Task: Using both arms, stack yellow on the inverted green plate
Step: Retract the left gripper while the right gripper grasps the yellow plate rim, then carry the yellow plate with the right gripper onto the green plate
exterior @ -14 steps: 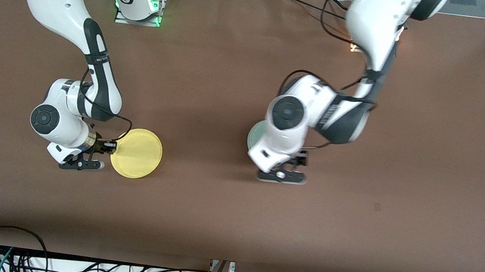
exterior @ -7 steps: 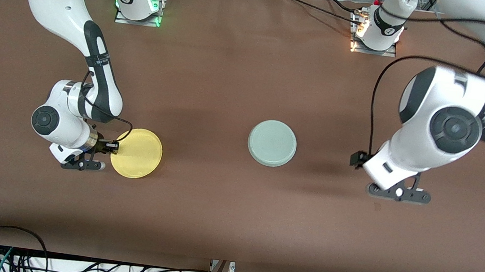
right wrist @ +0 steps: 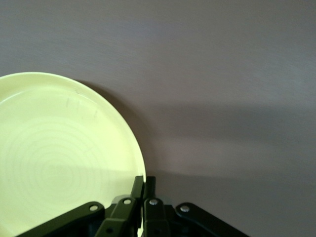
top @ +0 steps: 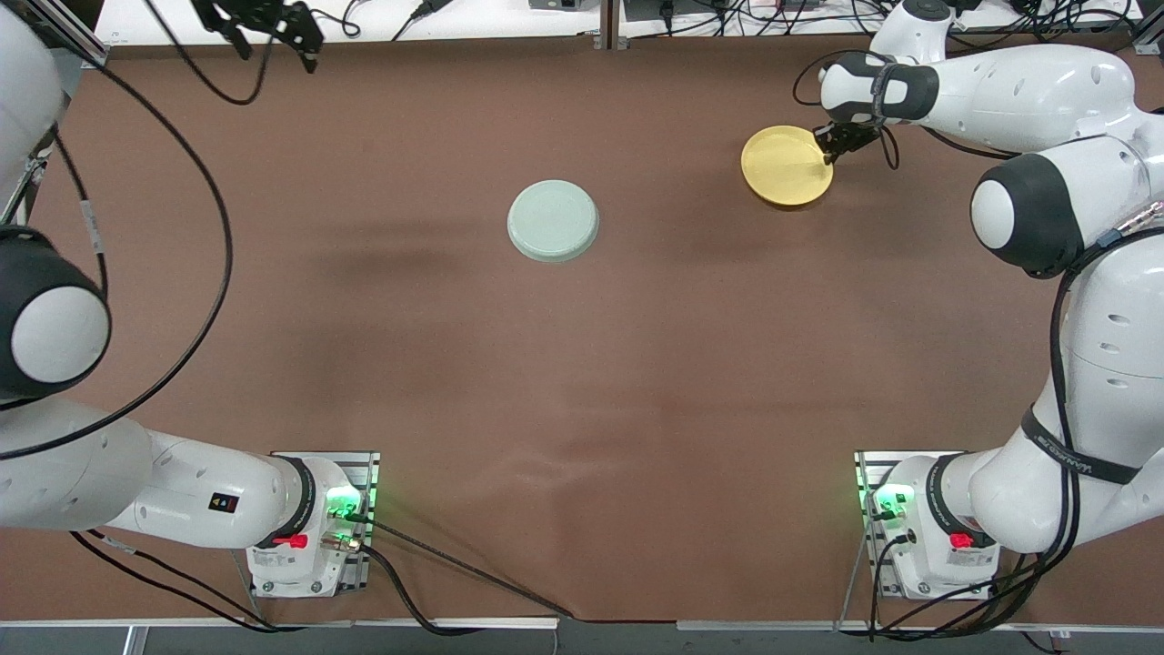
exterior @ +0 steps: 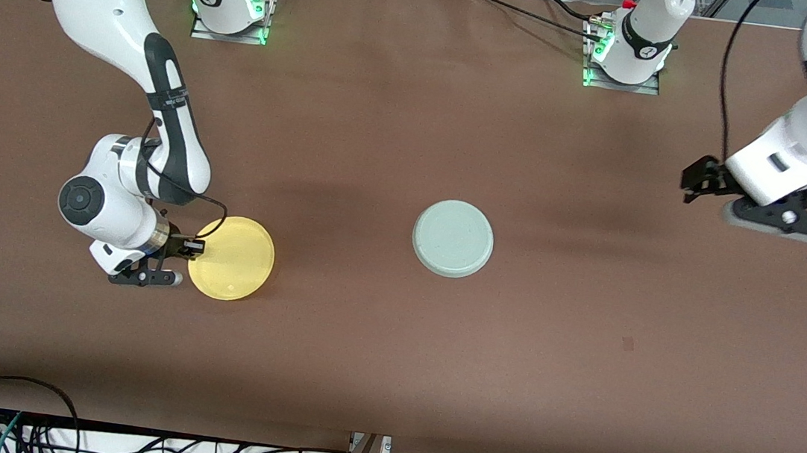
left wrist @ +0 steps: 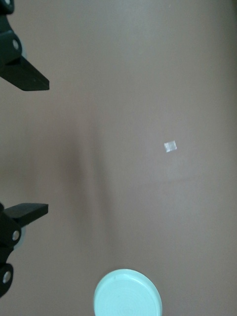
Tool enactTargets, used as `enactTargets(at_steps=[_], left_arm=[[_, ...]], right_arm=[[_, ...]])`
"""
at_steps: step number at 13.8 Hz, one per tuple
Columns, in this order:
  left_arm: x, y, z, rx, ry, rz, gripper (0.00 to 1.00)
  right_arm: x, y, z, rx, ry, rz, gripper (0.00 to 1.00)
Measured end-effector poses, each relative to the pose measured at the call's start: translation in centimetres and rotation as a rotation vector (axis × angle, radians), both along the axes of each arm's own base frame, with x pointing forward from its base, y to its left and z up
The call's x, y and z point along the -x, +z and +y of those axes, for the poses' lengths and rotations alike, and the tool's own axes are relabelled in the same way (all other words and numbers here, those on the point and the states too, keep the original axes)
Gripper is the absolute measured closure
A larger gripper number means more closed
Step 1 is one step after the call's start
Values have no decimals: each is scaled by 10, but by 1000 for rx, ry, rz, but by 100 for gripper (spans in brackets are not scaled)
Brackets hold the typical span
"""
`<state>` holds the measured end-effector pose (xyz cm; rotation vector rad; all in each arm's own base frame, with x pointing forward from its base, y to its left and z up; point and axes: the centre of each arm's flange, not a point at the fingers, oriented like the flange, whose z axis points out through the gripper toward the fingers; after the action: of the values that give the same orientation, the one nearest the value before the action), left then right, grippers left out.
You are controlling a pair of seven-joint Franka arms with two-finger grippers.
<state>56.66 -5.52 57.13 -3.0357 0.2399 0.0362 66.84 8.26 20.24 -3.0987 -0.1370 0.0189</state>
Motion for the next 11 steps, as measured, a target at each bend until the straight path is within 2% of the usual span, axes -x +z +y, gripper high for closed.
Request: enactTargets(at_steps=[3,6,9,11], left_arm=[[-4,6,17,0,120,-23,0],[-4,9,11,-3,131,-9,0],[-3,18,33,-4,170,-3,0],[-3,20,44,-3,189,-4,0]], right_arm=[[-6,26,45,-63,-48,41,97],[-5,76,125,-158,-159,84,97],[21,98,218,-228,-253,127,97],[52,100,290,-255,-288,118,97]])
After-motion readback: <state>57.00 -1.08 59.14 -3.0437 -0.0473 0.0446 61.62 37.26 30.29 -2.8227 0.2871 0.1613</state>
